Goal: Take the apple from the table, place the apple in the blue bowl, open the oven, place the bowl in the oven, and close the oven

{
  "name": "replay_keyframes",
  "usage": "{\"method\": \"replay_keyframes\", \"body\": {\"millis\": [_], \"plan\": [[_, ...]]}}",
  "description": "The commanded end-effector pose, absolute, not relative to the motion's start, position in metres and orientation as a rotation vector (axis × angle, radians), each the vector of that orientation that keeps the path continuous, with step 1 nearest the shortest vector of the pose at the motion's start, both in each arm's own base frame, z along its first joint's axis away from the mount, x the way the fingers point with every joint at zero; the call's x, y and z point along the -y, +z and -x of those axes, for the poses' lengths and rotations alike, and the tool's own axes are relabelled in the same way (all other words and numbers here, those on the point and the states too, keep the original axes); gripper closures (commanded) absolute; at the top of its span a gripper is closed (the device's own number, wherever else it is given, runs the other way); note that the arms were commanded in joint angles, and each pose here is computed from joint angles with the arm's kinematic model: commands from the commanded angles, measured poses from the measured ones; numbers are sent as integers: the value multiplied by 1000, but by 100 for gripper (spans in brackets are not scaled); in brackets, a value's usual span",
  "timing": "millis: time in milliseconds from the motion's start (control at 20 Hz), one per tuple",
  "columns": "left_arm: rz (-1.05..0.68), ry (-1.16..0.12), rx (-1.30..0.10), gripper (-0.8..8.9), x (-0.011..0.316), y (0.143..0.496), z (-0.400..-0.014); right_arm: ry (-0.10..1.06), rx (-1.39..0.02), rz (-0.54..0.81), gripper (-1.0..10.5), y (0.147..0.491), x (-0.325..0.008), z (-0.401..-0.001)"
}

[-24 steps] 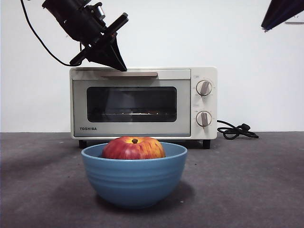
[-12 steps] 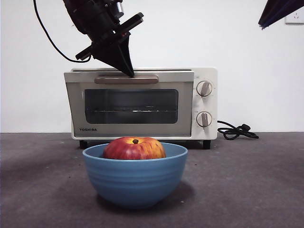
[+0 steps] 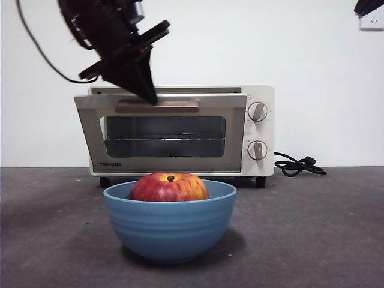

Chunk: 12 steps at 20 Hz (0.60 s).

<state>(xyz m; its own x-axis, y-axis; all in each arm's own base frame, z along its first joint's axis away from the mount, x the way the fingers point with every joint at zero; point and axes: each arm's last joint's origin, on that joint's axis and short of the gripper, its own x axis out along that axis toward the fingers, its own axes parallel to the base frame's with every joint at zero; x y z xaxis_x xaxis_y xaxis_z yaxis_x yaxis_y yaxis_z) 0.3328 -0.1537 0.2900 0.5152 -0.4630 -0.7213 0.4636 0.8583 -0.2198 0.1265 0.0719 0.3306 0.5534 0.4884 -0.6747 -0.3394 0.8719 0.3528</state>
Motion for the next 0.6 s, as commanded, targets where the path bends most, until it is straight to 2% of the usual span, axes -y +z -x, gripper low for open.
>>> {"method": "replay_keyframes", "body": {"millis": [50, 250, 600], "plan": [[-9, -489, -911, 820, 146, 266, -328, 467, -844, -199, 954, 329, -72, -128], [-12, -441, -946, 820, 142, 250, -318, 466, -837, -198, 954, 330, -72, -128], [-5, -451, -986, 820, 144, 212, -297, 457, -833, -195, 954, 330, -72, -128]]}}
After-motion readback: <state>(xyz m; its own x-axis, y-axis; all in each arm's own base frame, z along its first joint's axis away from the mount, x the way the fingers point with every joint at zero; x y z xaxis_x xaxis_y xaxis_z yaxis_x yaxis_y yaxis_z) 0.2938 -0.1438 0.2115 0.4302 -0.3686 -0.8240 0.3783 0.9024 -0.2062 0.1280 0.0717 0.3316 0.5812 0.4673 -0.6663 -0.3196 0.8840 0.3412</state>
